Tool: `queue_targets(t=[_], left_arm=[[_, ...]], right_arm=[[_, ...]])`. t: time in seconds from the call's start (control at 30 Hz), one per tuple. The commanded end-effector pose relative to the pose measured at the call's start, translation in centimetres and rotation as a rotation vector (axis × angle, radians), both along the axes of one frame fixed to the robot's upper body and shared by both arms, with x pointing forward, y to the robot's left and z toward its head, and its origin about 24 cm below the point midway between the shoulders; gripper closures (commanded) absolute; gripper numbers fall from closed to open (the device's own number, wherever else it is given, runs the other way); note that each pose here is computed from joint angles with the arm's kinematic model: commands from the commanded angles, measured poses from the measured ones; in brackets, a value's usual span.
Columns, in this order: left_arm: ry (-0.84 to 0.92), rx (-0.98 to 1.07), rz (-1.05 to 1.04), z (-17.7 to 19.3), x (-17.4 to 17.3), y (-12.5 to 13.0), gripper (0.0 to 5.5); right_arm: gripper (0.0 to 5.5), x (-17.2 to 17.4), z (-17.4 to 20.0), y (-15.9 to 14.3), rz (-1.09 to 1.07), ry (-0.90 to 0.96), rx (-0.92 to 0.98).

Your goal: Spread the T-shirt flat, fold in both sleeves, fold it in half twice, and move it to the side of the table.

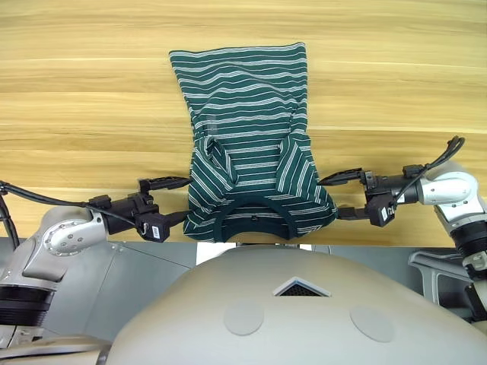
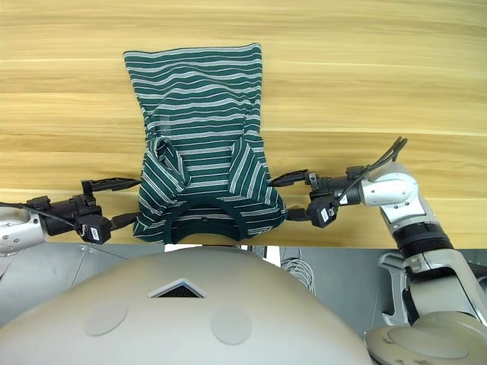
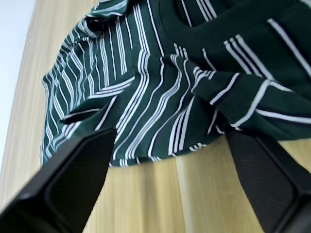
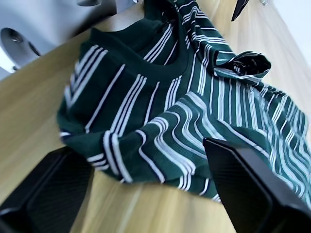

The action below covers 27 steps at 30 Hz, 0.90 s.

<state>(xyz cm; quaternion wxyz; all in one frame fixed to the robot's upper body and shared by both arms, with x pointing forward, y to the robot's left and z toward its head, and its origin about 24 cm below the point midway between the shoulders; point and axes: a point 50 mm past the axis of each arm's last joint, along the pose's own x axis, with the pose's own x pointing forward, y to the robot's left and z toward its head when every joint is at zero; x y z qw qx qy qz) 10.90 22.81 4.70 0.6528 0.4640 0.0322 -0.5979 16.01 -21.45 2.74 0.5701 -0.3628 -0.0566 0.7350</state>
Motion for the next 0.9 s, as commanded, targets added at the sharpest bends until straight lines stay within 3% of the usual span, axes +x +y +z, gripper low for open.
queue_targets(t=[0.03,0.33,0.67,0.9], left_arm=[[0.076,0.101,-0.067,-2.1,-1.0,0.0,1.48],[0.093,0.119,-0.141,-3.4,-2.0,-0.1,1.48],[0.087,0.236,-0.134,-1.7,-2.5,3.6,1.48],[0.086,0.242,-0.162,-2.0,-3.1,3.2,1.48]], right_arm=[[1.42,-0.2,-1.2,0.4,0.015,0.025,-0.057],[1.42,0.8,-1.5,1.3,0.013,-0.011,-0.048],[1.42,0.9,-1.5,1.4,-0.005,-0.025,-0.04],[1.42,1.2,-1.5,1.5,-0.001,-0.037,-0.045]])
